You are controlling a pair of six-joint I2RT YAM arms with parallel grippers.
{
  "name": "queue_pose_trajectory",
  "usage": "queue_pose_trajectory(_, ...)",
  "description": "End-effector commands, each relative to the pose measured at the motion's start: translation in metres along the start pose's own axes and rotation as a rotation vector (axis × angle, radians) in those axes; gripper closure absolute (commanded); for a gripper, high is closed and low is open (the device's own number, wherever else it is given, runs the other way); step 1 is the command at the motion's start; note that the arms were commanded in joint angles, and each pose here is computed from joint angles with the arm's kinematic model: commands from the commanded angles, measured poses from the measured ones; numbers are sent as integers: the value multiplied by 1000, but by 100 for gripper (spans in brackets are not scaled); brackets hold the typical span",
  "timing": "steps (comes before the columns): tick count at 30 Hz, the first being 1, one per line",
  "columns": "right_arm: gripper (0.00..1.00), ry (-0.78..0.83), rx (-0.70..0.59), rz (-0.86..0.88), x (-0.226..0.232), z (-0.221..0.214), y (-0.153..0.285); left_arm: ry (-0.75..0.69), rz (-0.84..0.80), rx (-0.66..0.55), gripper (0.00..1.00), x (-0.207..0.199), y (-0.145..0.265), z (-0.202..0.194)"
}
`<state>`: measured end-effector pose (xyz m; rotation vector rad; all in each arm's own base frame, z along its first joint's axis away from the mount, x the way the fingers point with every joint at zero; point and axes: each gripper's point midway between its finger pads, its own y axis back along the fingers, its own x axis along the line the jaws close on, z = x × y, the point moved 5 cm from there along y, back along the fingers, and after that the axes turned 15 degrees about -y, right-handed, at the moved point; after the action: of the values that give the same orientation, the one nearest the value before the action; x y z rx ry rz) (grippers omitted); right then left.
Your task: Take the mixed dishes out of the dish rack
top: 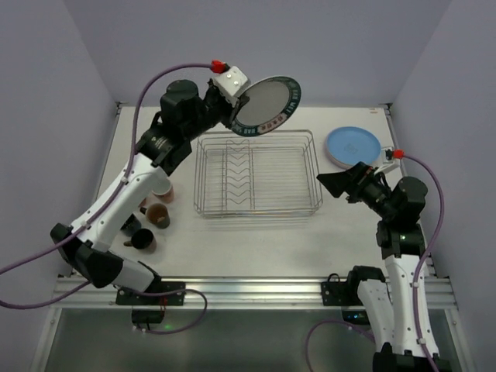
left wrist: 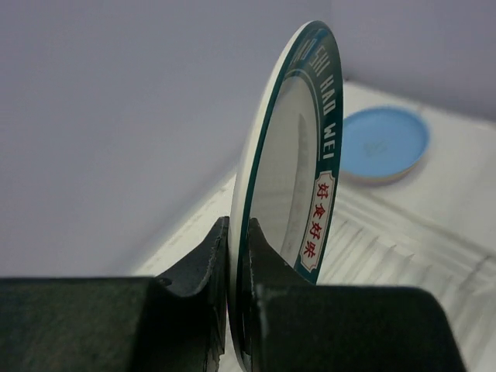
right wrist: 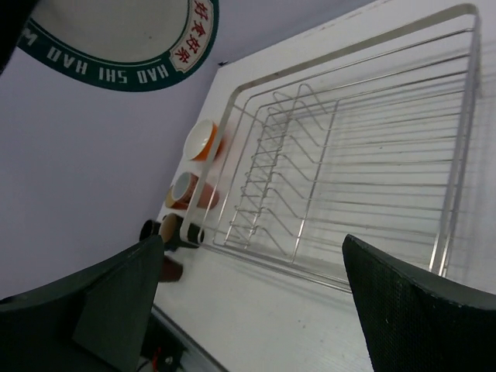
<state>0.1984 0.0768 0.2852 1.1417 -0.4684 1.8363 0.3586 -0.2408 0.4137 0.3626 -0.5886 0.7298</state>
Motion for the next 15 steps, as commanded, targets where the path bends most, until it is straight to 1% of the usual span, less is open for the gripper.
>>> queue_pose_trajectory(1,1,32,115,241,44,4,0,649,200,-154,100,12,30,46)
queue_pose_trajectory(2,2,31,144,274,49,4,0,733,155,-103,100,-11,24,26)
queue_pose_trajectory(3,2,39,154,287,53,7,-1,791,109,-163,100,-19,30,34)
queue_pose_trajectory(4,5,34,167,285,54,8,-3,912,84,-208,100,-29,30,36)
queue_pose_trajectory(5,6,25,197,276,50,8,-8,977,49,-165,100,-58,26,9)
queue_pose_trajectory(6,8,21,211,272,52,9,-8,1023,50,-244,100,-57,33,18)
queue_pose_trajectory(7,9,22,217,271,51,9,-9,1132,43,-242,100,-65,34,14)
queue_pose_trajectory(9,11,41,215,258,50,9,-14,1224,92,-206,100,-78,37,-2)
queue_pose_trajectory(10,13,47,207,246,49,9,-16,1298,101,-206,100,-82,38,-3)
queue_pose_trajectory(11,14,46,234,211,41,5,-25,1332,117,-198,100,-85,39,-6)
queue_pose_trajectory(12,16,56,220,184,42,9,-29,1364,121,-186,100,-94,41,-8)
queue_pose_trajectory(13,18,49,255,164,39,4,-32,1396,112,-185,100,-98,42,-7)
queue_pose_trajectory(14,23,38,263,140,33,6,-38,1406,139,-193,100,-99,45,-4)
queue_pose_trajectory(15,23,52,272,142,38,4,-41,1411,142,-192,100,-101,47,-4)
